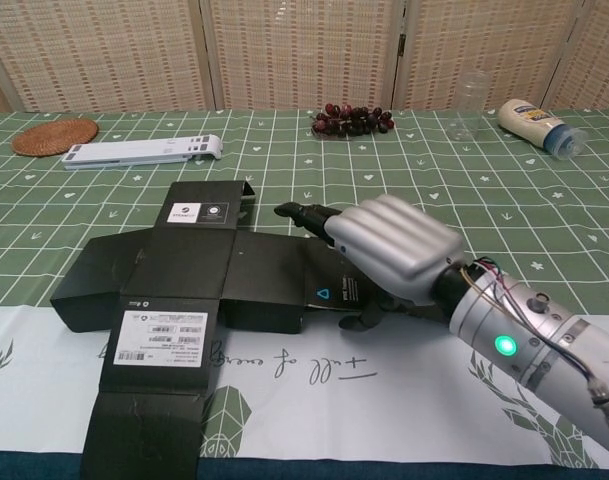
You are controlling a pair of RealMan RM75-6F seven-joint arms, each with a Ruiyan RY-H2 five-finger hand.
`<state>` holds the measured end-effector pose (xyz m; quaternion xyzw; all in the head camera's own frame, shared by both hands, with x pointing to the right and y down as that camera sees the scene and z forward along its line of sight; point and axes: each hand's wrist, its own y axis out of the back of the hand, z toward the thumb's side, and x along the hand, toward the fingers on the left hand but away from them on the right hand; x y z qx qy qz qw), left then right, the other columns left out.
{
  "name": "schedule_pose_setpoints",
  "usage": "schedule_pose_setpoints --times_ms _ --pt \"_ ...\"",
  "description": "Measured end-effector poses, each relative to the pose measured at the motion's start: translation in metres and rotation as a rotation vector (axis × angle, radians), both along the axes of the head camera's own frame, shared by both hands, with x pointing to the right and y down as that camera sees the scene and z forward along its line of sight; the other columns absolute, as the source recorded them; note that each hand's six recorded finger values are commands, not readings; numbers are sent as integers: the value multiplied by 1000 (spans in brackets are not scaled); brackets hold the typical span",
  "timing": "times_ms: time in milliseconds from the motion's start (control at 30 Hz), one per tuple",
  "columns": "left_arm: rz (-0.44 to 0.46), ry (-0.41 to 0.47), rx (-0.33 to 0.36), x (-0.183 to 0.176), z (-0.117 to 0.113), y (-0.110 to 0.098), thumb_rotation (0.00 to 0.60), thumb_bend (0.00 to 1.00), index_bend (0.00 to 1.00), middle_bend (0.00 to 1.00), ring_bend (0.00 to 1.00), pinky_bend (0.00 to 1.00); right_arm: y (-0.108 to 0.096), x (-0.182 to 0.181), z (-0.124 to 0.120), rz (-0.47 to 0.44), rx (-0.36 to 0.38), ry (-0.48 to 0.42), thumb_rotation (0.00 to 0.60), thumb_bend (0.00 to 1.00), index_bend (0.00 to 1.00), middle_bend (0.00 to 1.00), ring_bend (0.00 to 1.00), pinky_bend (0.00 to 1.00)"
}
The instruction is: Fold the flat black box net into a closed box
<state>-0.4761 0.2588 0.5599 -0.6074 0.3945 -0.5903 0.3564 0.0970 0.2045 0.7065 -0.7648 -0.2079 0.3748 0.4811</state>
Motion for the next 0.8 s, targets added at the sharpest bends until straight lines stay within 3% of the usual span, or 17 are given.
schedule_pose_setpoints --times_ms 233,500,800 --pt "-7 4 0 -3 0 0 600 142 0 0 0 80 0 -12 8 -29 72 21 600 359 114 186 779 1000" --pt "-22 2 4 -9 -4 3 600 142 0 0 0 80 -7 -27 6 -61 146 -26 600 661 389 349 843 1000" --pt "-24 8 11 -10 -7 4 600 142 0 0 0 80 -33 -43 -22 -85 275 -130 600 704 608 573 930 1000"
